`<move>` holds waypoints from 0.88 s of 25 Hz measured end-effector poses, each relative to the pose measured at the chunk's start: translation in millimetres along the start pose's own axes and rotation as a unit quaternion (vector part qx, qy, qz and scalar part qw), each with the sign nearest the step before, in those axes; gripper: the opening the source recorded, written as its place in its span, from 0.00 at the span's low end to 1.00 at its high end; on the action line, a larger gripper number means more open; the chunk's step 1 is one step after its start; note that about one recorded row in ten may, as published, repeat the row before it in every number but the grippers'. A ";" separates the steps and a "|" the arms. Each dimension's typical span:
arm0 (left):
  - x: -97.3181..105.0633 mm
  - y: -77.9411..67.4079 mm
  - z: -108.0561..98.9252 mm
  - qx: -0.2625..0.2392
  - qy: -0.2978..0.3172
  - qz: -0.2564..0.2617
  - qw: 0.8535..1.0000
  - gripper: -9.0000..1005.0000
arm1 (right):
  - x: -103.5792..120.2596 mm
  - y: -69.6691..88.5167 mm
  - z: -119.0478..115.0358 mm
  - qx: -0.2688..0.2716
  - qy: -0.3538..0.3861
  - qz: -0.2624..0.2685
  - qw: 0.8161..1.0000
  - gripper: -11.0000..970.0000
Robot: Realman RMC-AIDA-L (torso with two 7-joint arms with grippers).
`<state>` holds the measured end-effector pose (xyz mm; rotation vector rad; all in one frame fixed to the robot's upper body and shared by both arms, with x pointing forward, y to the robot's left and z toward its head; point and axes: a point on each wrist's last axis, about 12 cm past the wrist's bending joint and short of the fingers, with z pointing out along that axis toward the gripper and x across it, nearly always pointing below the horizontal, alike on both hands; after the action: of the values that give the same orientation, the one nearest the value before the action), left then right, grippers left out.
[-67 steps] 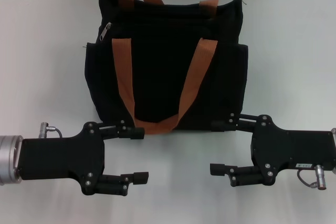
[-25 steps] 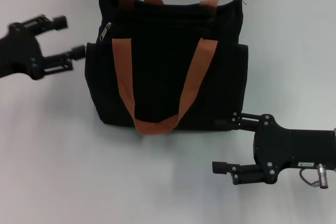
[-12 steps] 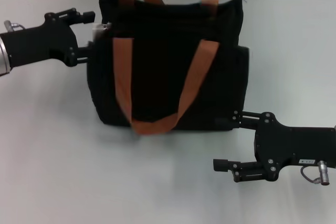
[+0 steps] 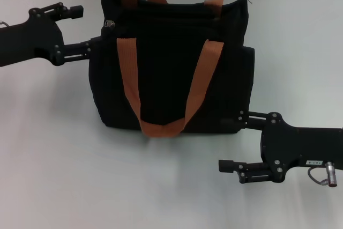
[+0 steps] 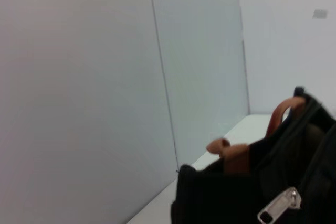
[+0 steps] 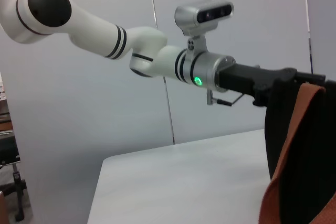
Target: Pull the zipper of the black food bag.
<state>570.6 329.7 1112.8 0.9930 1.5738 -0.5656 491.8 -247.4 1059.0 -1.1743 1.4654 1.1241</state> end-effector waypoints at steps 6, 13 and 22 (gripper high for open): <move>3.8 -10.6 29.1 0.010 0.018 0.023 1.000 0.72 | -0.1 -2.8 1.4 0.006 0.004 -0.002 1.000 0.80; 1.2 -4.8 30.7 -0.024 0.006 0.032 0.999 0.71 | -2.3 -5.8 3.2 0.007 0.005 -0.006 1.000 0.79; 9.9 -23.6 19.6 -0.046 -0.048 0.074 0.995 0.60 | -6.7 -9.5 5.5 0.007 0.001 -0.013 1.000 0.79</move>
<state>561.6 304.5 1094.7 0.9884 1.4168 -0.4278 502.6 -242.3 1063.7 -1.1819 1.4529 1.0946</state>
